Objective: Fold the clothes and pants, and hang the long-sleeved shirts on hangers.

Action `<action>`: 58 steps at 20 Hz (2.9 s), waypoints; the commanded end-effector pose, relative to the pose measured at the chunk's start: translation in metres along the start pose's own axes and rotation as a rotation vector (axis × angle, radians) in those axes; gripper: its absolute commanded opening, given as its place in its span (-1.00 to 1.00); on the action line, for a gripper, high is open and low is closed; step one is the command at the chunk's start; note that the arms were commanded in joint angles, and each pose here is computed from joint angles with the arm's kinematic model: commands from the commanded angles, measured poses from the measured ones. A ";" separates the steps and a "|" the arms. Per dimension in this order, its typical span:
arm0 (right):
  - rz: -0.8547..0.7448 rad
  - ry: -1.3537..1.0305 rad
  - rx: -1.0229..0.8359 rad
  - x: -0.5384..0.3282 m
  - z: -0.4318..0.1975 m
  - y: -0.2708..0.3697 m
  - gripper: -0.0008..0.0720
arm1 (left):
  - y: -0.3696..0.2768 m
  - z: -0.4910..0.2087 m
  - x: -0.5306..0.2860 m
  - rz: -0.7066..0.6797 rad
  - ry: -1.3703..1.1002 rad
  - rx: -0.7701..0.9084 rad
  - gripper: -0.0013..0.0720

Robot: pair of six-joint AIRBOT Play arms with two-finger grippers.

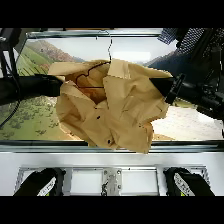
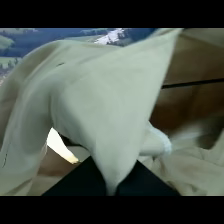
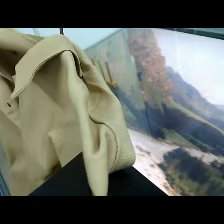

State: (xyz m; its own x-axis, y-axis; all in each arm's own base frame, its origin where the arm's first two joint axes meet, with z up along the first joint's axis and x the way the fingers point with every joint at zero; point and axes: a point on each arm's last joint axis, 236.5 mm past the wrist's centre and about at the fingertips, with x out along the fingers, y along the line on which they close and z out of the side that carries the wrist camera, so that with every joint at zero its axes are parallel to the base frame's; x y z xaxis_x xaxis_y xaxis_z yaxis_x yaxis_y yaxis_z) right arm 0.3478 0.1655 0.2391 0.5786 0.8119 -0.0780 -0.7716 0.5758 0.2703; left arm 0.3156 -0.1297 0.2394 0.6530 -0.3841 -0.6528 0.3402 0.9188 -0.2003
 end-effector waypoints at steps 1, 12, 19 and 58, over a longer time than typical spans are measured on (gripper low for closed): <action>0.059 -0.107 0.060 0.005 0.002 0.011 -0.94 | -0.021 -0.012 -0.027 -0.002 -0.005 0.012 -0.93; 0.195 -0.274 0.062 0.007 0.025 0.046 -0.94 | -0.073 -0.076 -0.003 -0.154 -0.026 -0.059 -0.93; 0.224 -0.294 0.083 0.006 0.030 0.053 -0.94 | -0.095 -0.068 0.009 -0.178 0.001 -0.002 0.69; -1.704 -0.790 -0.538 -0.444 0.284 -0.069 -0.94 | -0.106 0.008 0.060 -0.150 -0.051 0.073 -0.93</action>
State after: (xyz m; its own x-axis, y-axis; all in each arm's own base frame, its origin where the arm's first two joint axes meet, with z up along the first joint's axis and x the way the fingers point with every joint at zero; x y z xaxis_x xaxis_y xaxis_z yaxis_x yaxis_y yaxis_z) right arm 0.2303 -0.2291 0.5094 0.6227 -0.5716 0.5344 0.6246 0.7744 0.1006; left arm 0.3228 -0.2499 0.2261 0.6195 -0.5192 -0.5887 0.4707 0.8459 -0.2507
